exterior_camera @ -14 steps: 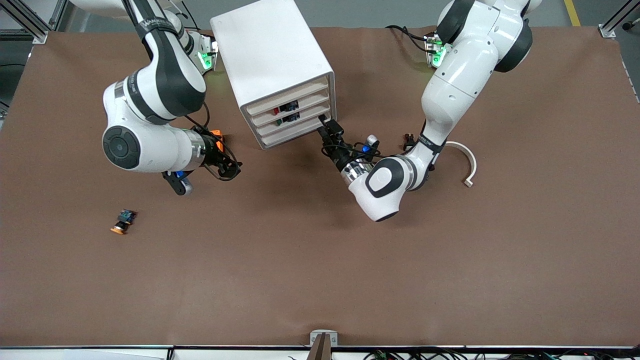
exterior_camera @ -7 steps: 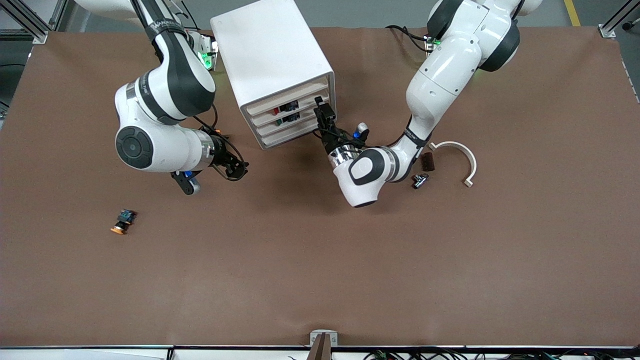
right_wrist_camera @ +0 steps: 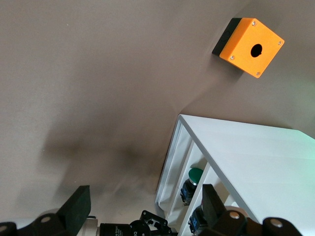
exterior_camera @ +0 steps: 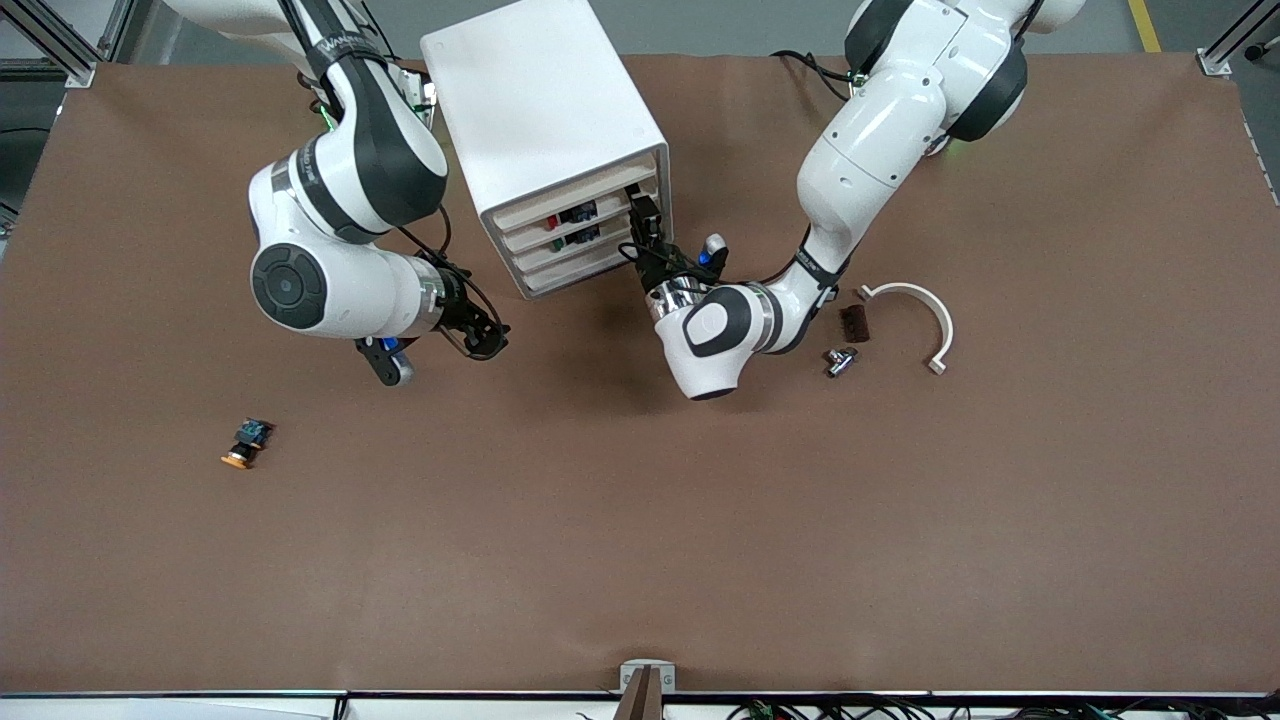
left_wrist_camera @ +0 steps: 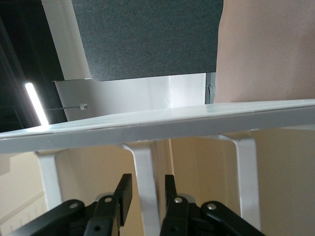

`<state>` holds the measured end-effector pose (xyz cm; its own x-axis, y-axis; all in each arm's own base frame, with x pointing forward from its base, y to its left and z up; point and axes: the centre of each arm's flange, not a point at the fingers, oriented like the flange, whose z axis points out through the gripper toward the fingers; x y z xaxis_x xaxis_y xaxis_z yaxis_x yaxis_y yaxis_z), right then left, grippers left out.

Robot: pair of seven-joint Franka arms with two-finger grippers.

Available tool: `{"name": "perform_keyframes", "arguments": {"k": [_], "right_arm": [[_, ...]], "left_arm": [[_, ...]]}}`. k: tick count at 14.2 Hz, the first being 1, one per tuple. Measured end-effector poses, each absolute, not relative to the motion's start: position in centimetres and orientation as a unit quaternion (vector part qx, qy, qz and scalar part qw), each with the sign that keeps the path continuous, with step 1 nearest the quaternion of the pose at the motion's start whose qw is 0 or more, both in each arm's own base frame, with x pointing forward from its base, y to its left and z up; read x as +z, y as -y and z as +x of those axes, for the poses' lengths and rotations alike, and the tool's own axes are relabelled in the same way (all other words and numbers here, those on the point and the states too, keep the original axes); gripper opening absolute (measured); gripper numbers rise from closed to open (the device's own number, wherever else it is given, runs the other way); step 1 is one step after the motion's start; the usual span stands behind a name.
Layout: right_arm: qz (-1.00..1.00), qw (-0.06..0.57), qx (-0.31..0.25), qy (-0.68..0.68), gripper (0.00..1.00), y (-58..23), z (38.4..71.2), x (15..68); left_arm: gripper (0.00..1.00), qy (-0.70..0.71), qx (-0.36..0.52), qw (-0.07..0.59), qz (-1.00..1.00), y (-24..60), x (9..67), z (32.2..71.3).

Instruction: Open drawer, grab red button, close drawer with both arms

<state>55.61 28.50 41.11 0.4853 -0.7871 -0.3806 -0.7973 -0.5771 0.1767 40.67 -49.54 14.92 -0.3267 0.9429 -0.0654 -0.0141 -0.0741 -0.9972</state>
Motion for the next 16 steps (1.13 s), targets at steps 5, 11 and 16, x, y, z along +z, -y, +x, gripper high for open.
{"name": "perform_keyframes", "arguments": {"k": [5,11,16], "right_arm": [[-0.852,0.015,0.204,-0.483,1.0,-29.8,55.4,41.2],[-0.844,0.014,0.194,-0.501,1.0,-32.7,54.6,40.4],[-0.843,0.011,0.188,-0.504,1.0,-34.8,53.8,39.1]], "left_arm": [[0.18,0.553,0.593,0.41,-0.418,50.0,14.8,40.1],[0.14,0.568,0.586,0.415,-0.403,49.2,14.8,41.1],[0.13,0.583,0.587,0.411,-0.382,47.5,14.8,43.2]]}}
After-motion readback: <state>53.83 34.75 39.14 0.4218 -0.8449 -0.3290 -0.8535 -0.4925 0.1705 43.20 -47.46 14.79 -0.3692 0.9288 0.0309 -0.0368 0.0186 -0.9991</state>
